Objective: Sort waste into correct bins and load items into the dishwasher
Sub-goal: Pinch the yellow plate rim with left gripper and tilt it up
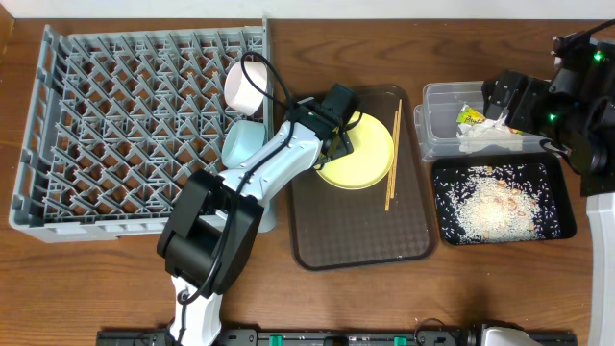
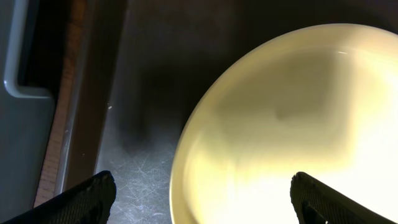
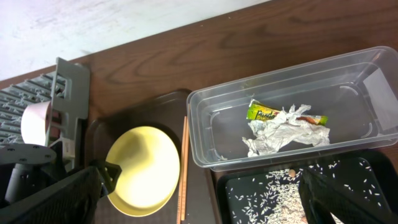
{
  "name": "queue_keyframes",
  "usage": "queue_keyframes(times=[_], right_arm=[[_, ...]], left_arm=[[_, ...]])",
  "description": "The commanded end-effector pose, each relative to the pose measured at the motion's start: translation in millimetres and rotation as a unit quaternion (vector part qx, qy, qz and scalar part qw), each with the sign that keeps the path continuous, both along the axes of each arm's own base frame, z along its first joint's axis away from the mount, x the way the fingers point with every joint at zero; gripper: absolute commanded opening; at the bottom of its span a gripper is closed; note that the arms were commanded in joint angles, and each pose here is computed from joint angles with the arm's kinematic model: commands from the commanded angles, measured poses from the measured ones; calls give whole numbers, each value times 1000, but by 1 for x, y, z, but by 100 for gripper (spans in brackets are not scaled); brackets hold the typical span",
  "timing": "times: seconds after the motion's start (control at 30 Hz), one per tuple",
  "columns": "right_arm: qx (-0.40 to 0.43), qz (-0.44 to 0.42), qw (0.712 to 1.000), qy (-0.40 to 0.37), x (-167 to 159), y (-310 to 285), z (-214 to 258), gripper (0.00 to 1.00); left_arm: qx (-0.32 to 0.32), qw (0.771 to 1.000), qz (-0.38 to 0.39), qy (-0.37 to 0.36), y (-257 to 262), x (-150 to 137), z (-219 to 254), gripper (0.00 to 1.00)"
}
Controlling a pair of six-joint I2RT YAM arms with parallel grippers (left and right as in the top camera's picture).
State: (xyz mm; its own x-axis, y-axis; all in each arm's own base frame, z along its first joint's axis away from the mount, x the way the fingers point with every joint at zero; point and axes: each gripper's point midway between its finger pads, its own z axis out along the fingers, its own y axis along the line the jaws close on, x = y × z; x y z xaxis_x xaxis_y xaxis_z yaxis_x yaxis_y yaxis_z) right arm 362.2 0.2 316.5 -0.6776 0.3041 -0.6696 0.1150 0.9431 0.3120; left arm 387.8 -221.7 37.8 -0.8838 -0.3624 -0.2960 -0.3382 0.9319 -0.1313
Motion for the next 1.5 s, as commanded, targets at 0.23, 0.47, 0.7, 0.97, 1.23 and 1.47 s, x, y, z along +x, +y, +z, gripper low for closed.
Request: queue_keyframes(times=[0.23, 0.47, 0.7, 0.97, 1.23, 1.47], right_arm=[[1, -9, 1000, 1, 1, -4, 0, 99], [1, -9, 1000, 1, 1, -4, 0, 99], [1, -9, 1000, 1, 1, -4, 0, 99], [1, -9, 1000, 1, 1, -4, 0, 99], [1, -9, 1000, 1, 1, -4, 0, 99], [1, -9, 1000, 1, 1, -4, 0, 99]], left_arm=[[12, 1000, 2, 4, 6, -1, -2, 7], [20, 1000, 10, -6, 9, 2, -1, 8], [30, 999, 32, -7, 17, 4, -9, 7], [38, 999, 31, 10, 18, 0, -25, 15], [35, 998, 47, 19, 22, 0, -33, 39], [34, 996, 79, 31, 22, -1, -52, 43]])
